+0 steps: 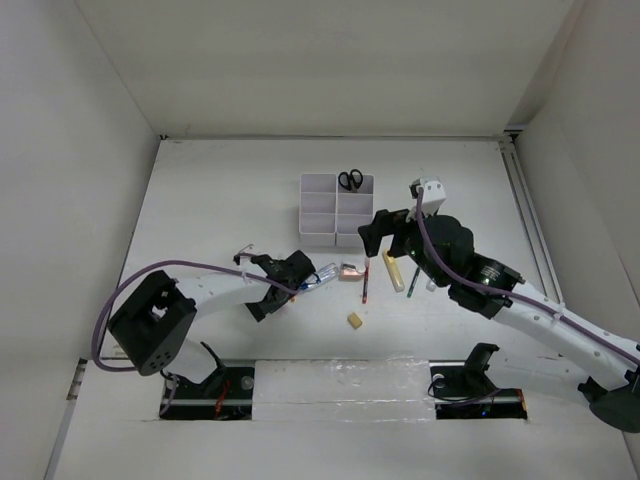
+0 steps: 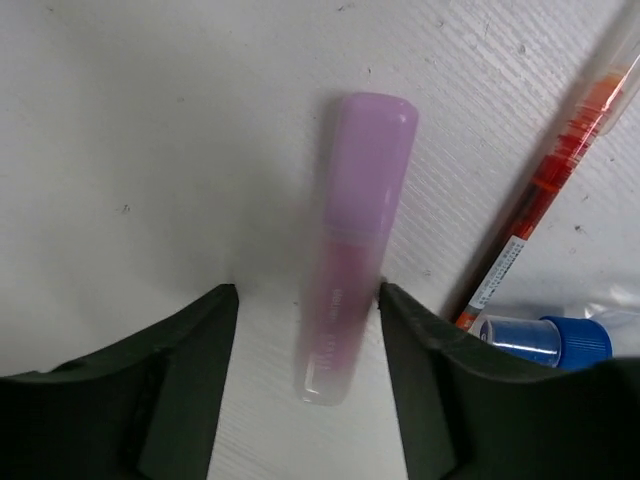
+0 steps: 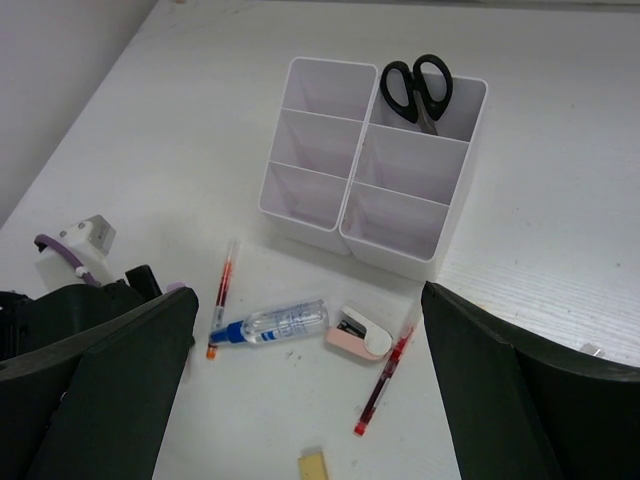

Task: Sort the stationery into containers
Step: Grab a piece of stationery with the left arm, then pass the stationery from the left arm to the right

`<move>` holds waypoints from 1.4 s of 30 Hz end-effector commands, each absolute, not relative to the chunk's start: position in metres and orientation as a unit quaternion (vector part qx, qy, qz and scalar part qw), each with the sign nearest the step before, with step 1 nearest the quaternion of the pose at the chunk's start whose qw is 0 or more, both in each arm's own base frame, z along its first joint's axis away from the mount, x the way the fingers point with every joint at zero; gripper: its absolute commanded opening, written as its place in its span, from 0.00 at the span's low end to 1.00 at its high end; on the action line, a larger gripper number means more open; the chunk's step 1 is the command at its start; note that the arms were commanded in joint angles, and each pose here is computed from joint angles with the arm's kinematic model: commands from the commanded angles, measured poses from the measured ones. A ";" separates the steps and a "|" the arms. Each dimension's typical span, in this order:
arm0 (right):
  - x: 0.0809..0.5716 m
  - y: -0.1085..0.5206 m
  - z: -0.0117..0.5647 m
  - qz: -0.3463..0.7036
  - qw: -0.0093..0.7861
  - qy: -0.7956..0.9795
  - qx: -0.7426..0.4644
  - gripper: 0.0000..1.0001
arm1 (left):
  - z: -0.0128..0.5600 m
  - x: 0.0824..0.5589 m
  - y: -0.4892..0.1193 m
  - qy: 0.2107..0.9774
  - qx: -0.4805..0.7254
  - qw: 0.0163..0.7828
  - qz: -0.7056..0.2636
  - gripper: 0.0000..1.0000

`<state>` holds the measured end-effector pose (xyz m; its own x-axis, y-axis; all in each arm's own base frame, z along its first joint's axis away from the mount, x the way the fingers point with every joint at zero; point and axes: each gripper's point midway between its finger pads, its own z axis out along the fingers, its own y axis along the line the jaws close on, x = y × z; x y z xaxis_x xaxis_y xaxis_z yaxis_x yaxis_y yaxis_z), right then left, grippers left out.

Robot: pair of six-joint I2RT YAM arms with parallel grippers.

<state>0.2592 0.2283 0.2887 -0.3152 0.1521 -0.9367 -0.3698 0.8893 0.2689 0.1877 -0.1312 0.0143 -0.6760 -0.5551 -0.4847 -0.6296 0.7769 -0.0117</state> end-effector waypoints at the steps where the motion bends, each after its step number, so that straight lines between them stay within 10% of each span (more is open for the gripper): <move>1: 0.262 0.226 0.308 0.242 0.601 0.760 -0.051 1.00 | -0.004 0.174 -0.127 0.908 -0.349 0.217 0.080 0.53; 8: 0.257 0.228 0.313 0.257 0.601 0.755 -0.057 1.00 | -0.001 0.167 -0.117 0.906 -0.351 0.226 0.073 0.00; 23: 0.245 0.251 0.337 0.379 0.603 0.690 -0.133 1.00 | 0.174 0.224 -0.158 0.885 -0.158 0.418 -0.131 0.00; 42: 0.248 0.344 0.330 0.461 0.519 0.709 -0.122 0.96 | 0.260 0.198 -0.243 0.839 0.079 0.452 -0.292 0.00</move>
<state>0.2439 0.3318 0.2886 -0.4833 0.2168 -0.8482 -0.6233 0.5952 0.5073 0.1990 -0.2311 0.2317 -0.6232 -0.1245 -0.7721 0.3109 0.8664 -0.3907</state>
